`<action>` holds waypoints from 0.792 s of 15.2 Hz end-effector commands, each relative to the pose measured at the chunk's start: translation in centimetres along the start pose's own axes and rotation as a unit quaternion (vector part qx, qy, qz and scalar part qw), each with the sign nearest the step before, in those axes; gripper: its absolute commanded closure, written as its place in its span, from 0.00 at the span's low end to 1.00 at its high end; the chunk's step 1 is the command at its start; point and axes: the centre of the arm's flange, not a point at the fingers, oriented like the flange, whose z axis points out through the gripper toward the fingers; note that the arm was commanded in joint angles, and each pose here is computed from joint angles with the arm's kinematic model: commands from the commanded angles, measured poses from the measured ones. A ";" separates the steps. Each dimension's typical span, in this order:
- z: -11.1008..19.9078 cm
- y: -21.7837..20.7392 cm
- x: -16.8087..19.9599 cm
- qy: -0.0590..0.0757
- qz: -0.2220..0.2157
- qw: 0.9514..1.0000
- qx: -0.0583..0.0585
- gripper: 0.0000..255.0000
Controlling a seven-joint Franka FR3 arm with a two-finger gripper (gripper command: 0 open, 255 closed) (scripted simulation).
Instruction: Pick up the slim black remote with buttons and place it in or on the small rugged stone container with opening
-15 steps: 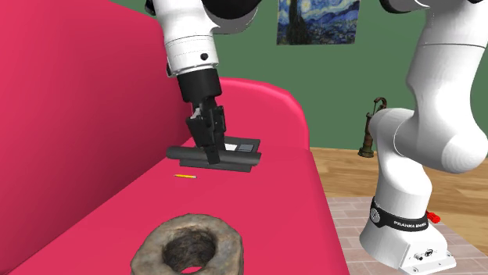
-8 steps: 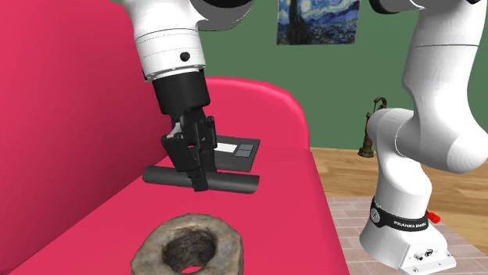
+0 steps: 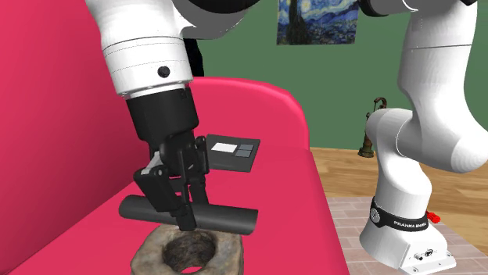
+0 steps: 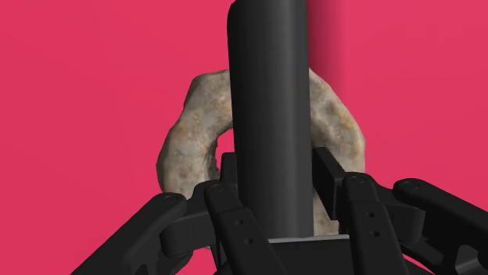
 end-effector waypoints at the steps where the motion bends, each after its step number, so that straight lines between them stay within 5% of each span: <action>1: 1.0 0.0 0.2 0.000 0.000 1.000 0.000 1.00; 6: 4.0 0.1 0.9 0.000 0.000 1.000 0.000 1.00; 12: 4.0 0.1 0.9 0.000 0.000 1.000 0.000 1.00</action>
